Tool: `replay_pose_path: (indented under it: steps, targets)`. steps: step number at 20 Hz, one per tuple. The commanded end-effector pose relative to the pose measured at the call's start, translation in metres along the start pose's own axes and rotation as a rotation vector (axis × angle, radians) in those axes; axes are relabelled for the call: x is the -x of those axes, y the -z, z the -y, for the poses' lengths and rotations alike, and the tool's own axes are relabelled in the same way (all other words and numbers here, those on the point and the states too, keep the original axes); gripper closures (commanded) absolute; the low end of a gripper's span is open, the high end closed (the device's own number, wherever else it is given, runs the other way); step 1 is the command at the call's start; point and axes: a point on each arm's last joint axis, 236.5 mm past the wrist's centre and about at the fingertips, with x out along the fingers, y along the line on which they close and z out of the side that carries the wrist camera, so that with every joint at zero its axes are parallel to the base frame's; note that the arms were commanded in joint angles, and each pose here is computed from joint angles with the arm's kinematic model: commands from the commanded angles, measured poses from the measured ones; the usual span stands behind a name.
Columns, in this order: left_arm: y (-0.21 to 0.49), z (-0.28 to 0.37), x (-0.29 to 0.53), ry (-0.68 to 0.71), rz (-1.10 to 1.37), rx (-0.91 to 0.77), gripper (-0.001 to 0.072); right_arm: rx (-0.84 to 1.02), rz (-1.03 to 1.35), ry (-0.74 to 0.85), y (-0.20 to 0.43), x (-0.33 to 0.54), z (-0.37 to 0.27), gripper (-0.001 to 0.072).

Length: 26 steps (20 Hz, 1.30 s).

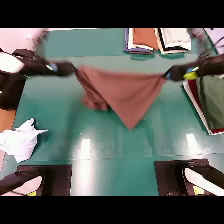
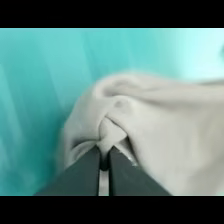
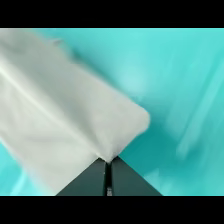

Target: Fold the shirts.

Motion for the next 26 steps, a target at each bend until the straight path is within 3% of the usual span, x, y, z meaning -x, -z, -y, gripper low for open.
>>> replay_pose_path:
  steps: [1, 5, 11, 17, 23, 24, 25, 26]
  targets:
    - [-0.094, 0.067, 0.134, -0.012, 0.32, -0.213, 0.0678, 0.108, 0.283, 0.064, -0.061, 0.105, -0.03, 0.0694]
    - [-0.106, 0.12, 0.206, 0.037, 0.419, -0.334, 0.0678, 0.179, 0.404, 0.101, -0.077, 0.173, -0.057, 0.0695]
    - [-0.048, 0.079, 0.135, 0.024, 0.111, -0.274, 0.0678, 0.112, 0.224, 0.07, -0.059, 0.137, -0.04, 0.0695]
    - [0.131, 0.002, 0.025, 0.002, -0.364, -0.164, 0.0678, -0.067, -0.085, 0.102, 0.026, 0.036, 0.029, 0.0695]
    - [0.301, 0.049, 0.017, 0.168, -0.757, -0.252, 0.0675, -0.152, -0.284, 0.121, 0.1, -0.003, 0.054, 0.0695]
    - [0.31, 0.057, 0.021, 0.192, -0.786, -0.268, 0.0642, -0.161, -0.298, 0.119, 0.106, -0.007, 0.055, 0.0695]
    - [0.312, 0.064, 0.023, 0.211, -0.793, -0.266, 0.0389, -0.166, -0.307, 0.118, 0.11, -0.009, 0.056, 0.0695]
    - [0.31, 0.068, 0.023, 0.219, -0.785, -0.251, 0.0201, -0.168, -0.309, 0.118, 0.111, -0.01, 0.056, 0.0695]
